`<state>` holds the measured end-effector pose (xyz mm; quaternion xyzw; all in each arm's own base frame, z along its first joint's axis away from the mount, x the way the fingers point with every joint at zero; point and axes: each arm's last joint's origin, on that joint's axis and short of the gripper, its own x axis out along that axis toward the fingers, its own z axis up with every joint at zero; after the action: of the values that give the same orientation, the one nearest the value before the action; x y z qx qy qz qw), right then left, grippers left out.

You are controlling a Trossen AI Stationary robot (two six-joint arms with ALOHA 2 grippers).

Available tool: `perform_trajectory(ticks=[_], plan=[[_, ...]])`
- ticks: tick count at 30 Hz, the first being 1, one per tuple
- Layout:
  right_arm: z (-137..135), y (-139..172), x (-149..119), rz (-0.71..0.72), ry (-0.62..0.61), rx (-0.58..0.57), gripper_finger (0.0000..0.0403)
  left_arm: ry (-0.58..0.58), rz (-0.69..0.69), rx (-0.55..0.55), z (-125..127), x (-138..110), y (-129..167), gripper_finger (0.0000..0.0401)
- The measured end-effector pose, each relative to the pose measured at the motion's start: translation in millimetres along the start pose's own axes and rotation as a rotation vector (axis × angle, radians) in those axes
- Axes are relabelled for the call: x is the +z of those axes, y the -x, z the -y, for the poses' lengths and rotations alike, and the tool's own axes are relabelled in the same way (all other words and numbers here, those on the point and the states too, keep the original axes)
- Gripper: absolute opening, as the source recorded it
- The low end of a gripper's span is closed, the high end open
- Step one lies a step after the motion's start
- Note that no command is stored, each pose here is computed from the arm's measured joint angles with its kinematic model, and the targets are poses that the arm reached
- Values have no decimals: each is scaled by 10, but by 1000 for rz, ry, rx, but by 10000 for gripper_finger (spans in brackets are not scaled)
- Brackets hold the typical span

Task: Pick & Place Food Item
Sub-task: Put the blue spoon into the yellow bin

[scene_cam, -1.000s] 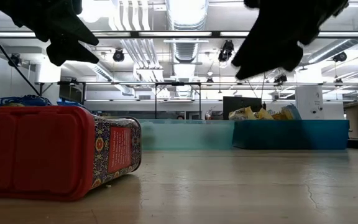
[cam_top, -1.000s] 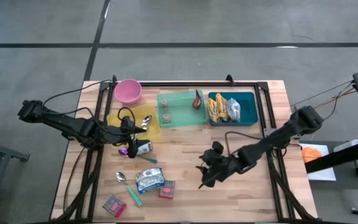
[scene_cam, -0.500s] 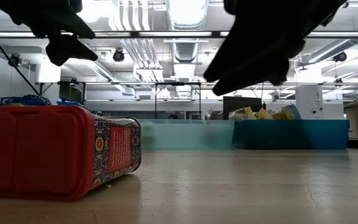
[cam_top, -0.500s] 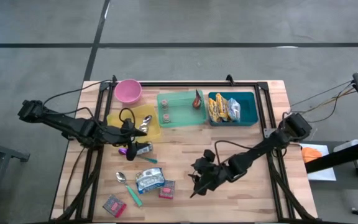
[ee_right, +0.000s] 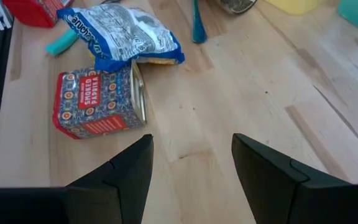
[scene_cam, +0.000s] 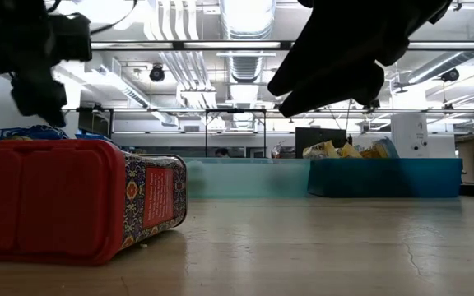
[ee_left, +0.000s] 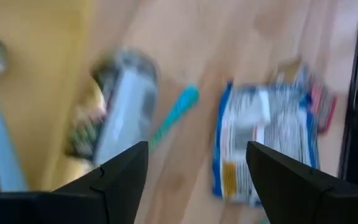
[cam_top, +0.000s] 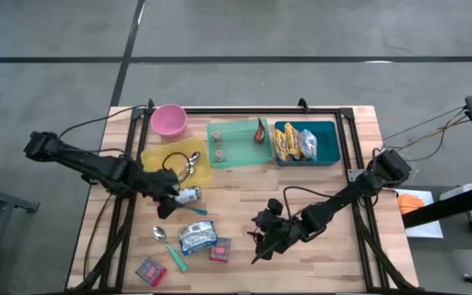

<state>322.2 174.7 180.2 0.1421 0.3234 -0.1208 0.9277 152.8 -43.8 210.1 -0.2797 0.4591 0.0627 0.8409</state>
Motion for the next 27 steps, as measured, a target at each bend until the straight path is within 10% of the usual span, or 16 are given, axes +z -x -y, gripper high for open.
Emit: perform_trajectory(ticks=[13,27], plan=[[0,3,-20,-6,5,-1,214,-232,-455,-21,360,-402,-403,280],[-15,17,-44,-10,8,6,214,-538,-520,107,717,-627,-614,280]])
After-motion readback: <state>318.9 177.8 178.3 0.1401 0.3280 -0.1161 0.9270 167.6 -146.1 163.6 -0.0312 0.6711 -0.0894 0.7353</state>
